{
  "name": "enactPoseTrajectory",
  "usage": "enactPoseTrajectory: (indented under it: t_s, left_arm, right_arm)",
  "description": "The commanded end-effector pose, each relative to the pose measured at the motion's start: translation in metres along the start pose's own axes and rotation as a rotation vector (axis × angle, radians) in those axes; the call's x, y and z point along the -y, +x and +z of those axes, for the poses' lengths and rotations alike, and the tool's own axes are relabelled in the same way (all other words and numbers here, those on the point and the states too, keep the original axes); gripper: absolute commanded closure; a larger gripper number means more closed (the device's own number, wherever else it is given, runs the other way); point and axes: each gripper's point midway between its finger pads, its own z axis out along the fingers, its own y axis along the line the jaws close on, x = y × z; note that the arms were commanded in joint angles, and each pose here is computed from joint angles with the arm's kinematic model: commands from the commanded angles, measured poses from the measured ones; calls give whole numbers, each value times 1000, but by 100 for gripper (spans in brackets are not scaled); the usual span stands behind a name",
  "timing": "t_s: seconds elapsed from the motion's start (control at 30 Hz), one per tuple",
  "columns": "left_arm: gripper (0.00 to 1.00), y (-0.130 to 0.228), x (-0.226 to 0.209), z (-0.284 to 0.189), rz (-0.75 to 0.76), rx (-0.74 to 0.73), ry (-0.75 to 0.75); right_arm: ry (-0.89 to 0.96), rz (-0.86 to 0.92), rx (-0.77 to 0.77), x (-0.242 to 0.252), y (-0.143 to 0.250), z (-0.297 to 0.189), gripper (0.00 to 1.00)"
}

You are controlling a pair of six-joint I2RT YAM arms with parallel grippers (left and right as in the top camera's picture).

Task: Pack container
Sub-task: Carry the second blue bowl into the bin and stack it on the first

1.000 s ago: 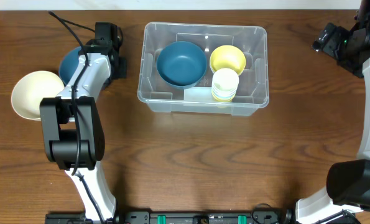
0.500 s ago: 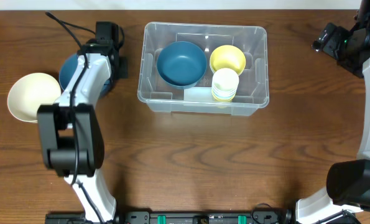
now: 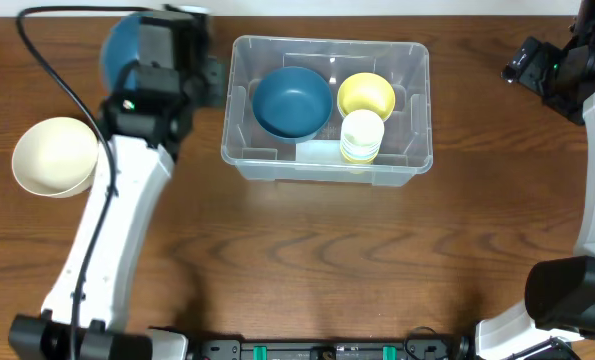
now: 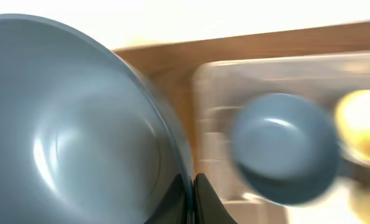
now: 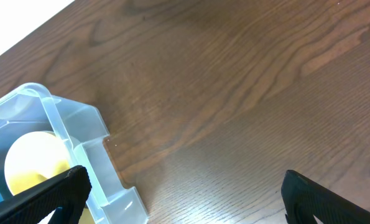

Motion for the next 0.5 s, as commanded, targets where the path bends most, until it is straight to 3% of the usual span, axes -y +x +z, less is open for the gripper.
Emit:
enactPoseTrajectory:
  t_s: [0.0,0.2,0.47]
  left_arm:
    - [94,-2,61,-10,189,25,151]
    - [94,14,131,-11,365,14,267]
    - [94,31,149,22,378,-45,284]
  right_arm:
    - [-7,13,28,1,-6,-10,1]
    - [-7,14,28,1,-6,-10,1]
    - [-7,14,28,1,-6,-10,1]
